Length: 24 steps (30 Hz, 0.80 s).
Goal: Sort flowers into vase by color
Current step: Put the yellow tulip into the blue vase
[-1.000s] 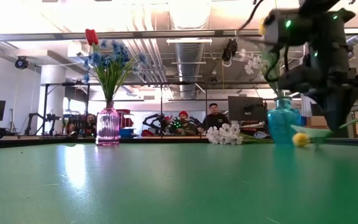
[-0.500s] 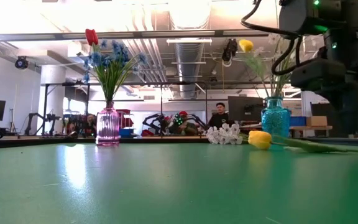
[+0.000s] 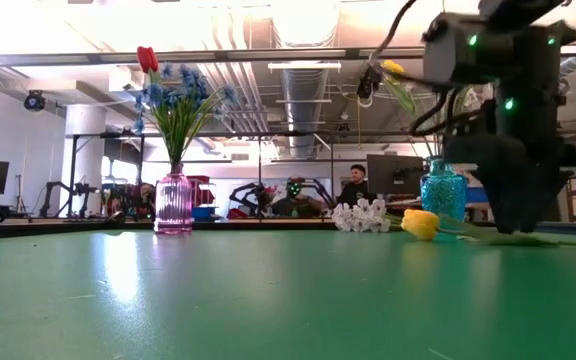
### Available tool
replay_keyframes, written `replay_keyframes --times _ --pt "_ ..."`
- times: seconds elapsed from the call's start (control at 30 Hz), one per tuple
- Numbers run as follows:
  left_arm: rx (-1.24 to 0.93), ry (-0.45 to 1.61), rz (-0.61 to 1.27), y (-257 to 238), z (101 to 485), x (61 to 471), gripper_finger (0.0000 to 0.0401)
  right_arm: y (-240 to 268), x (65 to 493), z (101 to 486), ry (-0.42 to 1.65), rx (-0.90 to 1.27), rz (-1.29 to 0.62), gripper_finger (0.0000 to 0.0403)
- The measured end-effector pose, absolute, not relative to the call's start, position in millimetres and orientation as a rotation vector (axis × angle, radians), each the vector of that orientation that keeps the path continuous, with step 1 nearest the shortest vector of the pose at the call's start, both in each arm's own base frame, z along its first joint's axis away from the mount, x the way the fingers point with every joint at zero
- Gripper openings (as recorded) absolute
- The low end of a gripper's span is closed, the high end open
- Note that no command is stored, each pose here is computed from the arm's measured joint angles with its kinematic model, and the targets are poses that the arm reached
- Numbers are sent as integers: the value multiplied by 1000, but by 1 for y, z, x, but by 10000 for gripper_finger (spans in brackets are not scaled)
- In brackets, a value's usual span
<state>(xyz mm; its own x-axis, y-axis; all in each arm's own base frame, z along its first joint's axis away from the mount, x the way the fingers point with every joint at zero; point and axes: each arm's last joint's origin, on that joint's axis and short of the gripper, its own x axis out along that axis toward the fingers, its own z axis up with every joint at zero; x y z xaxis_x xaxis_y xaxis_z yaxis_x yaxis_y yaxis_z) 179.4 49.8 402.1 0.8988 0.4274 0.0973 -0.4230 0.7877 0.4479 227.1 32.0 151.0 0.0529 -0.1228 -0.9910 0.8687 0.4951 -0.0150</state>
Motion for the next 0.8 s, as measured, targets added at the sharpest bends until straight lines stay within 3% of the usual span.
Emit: replay_keyframes --times 0.37,0.47,0.67,0.8 --pt "459 11 456 50 401 181 229 33 234 138 1389 717 -791 185" --pt "447 18 454 51 399 183 229 34 235 137 1382 713 -777 147" --pt "444 33 450 52 397 187 229 34 237 139 1360 712 -763 30" --pt "437 32 450 52 397 187 229 34 238 146 1349 701 -731 19"
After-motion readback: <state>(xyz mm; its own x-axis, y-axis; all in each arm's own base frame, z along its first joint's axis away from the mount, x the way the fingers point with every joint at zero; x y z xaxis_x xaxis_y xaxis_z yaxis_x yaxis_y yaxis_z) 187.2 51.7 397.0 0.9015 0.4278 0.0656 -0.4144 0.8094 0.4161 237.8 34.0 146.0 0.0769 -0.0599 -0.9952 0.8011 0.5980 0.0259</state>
